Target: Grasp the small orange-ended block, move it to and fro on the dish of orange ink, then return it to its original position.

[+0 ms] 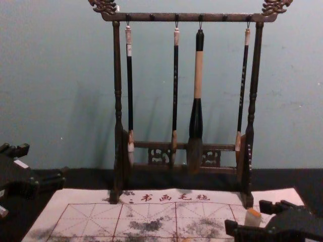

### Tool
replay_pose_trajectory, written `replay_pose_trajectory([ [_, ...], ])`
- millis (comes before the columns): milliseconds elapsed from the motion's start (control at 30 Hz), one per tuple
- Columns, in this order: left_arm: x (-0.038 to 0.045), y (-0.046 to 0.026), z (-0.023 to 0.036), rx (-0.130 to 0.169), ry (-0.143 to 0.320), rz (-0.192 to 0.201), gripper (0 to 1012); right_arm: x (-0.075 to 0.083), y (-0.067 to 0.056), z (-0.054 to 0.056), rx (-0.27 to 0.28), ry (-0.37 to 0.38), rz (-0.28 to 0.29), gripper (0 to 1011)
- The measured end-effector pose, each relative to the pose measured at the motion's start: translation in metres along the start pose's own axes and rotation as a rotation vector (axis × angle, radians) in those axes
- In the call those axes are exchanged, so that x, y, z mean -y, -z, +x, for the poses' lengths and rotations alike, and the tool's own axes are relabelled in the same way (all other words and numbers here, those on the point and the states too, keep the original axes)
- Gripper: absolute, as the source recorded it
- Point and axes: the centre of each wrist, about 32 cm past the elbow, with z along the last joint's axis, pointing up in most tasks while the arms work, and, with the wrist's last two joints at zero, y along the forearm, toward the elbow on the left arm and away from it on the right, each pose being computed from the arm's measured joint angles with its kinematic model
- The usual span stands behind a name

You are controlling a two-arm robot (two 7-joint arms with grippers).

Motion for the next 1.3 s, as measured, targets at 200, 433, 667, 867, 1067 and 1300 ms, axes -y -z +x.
replay_pose_trajectory([
  [200, 0.0000, 0.0000, 0.0000, 0.000, 0.000, 0.000, 1001, -0.0005, 0.0007, -0.0008, 0.011, -0.011, -0.004, 1000],
  [433, 0.0000, 0.0000, 0.0000, 0.000, 0.000, 0.000, 1001, 0.0001, 0.0014, -0.0017, 0.015, -0.015, -0.008, 1000],
  [667, 0.0000, 0.0000, 0.0000, 0.000, 0.000, 0.000, 1001, 0.0000, 0.0011, -0.0016, 0.016, -0.015, -0.007, 1000],
  [867, 0.0000, 0.0000, 0.0000, 0.000, 0.000, 0.000, 1001, 0.0000, 0.0010, -0.0015, 0.015, -0.014, -0.007, 1000],
  [1067, 0.0000, 0.0000, 0.0000, 0.000, 0.000, 0.000, 1001, 0.0000, 0.0009, -0.0014, 0.015, -0.014, -0.006, 1000],
  [1300, 0.0000, 0.0000, 0.0000, 0.000, 0.000, 0.000, 1001, 0.0000, 0.0009, -0.0014, 0.015, -0.013, -0.006, 912],
])
